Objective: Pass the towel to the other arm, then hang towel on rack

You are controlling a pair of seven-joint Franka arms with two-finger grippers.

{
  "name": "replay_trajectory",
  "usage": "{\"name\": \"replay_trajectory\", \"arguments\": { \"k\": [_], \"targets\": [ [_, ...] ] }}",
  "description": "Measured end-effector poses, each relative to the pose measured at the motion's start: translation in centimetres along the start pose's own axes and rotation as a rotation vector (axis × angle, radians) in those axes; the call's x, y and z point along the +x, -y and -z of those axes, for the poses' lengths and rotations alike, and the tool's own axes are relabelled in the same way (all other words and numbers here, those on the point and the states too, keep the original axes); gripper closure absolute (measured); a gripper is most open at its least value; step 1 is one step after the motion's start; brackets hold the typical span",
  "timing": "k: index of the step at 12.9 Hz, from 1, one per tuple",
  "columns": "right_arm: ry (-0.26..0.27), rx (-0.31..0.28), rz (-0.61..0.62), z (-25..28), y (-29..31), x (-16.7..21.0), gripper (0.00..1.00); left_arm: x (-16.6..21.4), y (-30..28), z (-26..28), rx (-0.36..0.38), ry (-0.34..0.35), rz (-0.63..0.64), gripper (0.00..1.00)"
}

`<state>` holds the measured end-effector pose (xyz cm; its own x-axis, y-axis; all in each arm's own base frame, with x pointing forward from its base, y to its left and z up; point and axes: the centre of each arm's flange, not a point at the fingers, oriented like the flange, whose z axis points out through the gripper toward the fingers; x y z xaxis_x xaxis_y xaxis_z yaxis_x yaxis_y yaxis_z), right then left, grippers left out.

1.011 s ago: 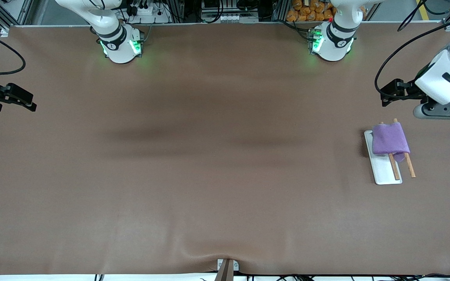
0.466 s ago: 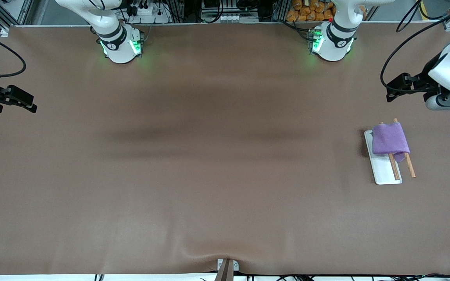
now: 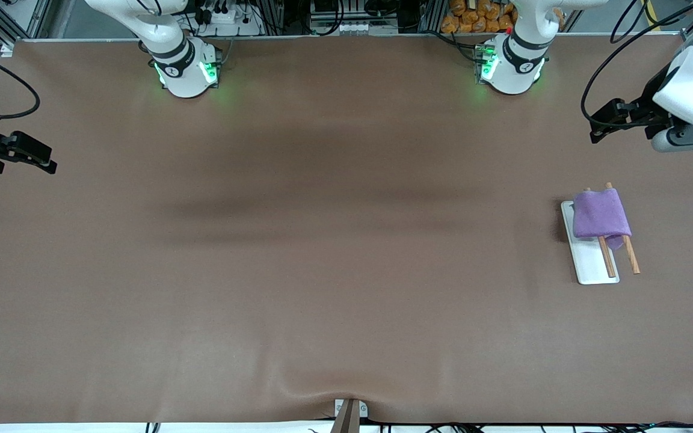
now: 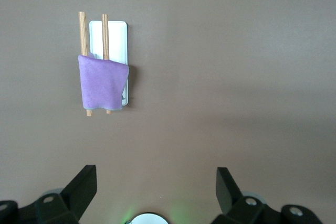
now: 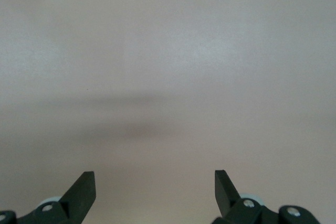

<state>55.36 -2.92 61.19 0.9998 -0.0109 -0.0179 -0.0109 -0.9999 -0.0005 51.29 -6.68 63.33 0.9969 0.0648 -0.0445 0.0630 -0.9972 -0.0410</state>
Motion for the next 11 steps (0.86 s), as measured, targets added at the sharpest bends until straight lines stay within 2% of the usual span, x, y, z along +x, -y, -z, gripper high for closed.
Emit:
{"name": "replay_trajectory", "arguments": {
  "k": [5, 11],
  "targets": [
    [0.0, 0.001, 0.0, 0.0, 0.0, 0.0, 0.0, -0.9, 1.6, 1.7, -0.008, -0.035, -0.044, 0.0],
    [0.0, 0.002, -0.002, 0.0, -0.1, 0.0, 0.0, -0.3, 1.8, 2.9, -0.014, -0.077, -0.058, 0.0]
  ]
}}
